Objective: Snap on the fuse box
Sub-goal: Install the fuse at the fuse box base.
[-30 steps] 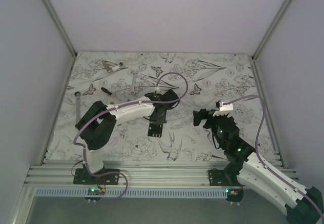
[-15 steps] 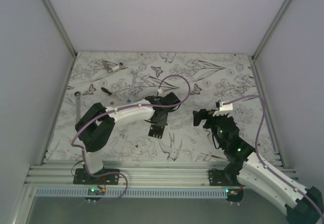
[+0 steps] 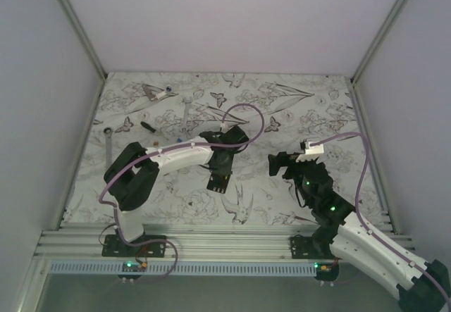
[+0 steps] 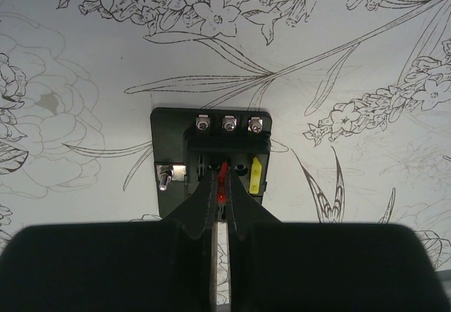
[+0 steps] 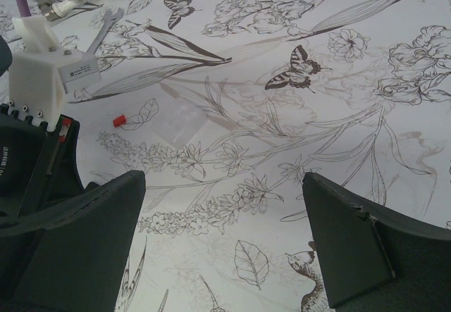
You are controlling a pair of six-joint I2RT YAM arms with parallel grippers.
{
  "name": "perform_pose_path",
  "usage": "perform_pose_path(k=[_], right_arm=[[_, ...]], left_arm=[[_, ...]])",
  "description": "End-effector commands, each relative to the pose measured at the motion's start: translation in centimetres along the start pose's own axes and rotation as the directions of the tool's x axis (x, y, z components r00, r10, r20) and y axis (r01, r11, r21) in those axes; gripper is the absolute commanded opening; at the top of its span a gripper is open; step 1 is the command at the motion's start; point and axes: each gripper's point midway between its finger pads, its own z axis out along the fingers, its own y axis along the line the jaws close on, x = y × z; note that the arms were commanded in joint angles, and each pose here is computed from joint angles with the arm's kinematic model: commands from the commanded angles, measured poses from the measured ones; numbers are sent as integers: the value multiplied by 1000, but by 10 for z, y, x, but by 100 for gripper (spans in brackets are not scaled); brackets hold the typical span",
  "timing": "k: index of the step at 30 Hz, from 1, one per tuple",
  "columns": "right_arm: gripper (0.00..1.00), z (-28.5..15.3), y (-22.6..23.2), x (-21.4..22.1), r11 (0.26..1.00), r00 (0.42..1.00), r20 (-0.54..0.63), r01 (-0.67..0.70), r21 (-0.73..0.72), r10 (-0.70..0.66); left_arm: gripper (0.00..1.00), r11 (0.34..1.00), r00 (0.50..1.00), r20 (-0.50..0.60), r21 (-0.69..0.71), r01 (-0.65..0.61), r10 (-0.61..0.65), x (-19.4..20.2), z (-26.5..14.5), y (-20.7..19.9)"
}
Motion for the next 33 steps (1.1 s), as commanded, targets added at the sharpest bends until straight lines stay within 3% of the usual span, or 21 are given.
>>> perform_pose_path(k=[1,10,26,33], right_arm=[[100,1,2,-8,1000,999,24,-30,-7,30],[100,1,3,-8,999,999,25,-31,-9,31],[100,1,4,-9,999,999,26,-33,-16,33],[100,0,4,-9,999,999,28,-34,-16,34]], left_arm=[[0,997,991,-124,-49,-58,51,30,14,15],[0,980,990,-88,-161,-121,108,16,-16,38],[0,996,997,-67,-69,-49,44,13,-10,20],[0,994,998,-63,-106,-35,28,14,-5,26]])
